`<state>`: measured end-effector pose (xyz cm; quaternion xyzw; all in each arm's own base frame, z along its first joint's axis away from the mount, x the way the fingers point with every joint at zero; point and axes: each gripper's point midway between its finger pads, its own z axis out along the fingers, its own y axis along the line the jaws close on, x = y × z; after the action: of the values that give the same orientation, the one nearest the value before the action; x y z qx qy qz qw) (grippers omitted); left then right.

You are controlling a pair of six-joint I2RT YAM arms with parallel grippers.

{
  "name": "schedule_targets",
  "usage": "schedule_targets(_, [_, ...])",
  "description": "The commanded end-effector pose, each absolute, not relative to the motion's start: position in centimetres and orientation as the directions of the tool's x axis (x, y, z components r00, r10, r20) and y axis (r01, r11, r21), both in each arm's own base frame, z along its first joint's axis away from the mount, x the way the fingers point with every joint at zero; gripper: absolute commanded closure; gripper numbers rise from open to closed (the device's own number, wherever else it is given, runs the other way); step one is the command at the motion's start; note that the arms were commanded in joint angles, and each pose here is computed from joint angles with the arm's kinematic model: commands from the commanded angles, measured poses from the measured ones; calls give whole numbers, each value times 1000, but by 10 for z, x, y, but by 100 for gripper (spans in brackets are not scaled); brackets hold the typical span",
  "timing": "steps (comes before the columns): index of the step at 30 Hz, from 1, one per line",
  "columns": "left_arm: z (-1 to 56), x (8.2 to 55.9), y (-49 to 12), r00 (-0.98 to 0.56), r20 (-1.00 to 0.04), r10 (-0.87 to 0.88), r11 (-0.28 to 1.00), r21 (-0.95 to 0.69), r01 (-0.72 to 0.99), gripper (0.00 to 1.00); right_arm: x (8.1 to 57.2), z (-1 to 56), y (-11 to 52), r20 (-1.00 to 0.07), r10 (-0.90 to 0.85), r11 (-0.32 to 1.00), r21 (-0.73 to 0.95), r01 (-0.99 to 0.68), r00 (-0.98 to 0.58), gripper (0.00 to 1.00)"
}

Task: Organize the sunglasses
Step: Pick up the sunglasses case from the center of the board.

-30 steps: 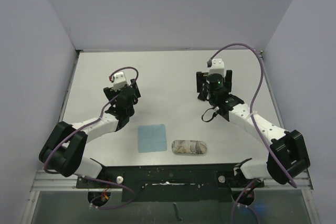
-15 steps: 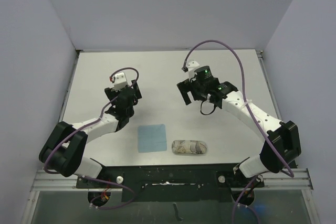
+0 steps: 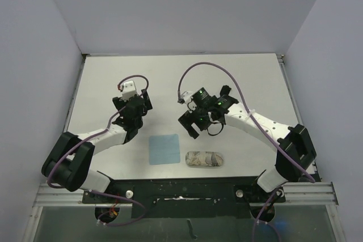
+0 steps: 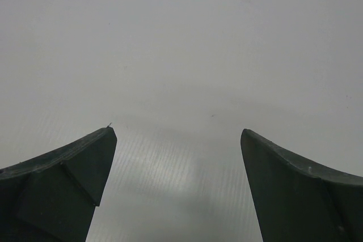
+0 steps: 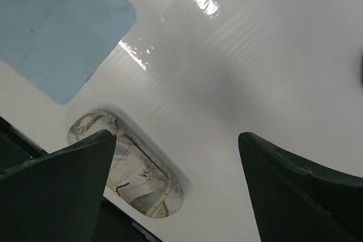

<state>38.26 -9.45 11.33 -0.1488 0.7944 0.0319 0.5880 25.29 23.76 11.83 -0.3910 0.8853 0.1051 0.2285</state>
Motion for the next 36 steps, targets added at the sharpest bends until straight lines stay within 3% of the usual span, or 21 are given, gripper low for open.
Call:
schedule_targets(1, [134, 386, -98, -202, -945, -255, 948, -203, -246, 7, 233, 130, 257, -485, -657, 646, 33, -762, -578, 5])
schedule_targets(11, [135, 386, -100, -208, -943, -261, 950, -213, -228, 7, 192, 131, 280, -441, -673, 621, 100, -778, -594, 6])
schedule_targets(36, [132, 385, -98, -216, -938, -271, 948, -221, -230, 7, 141, 93, 246, -313, -660, 683, 128, -719, -683, 6])
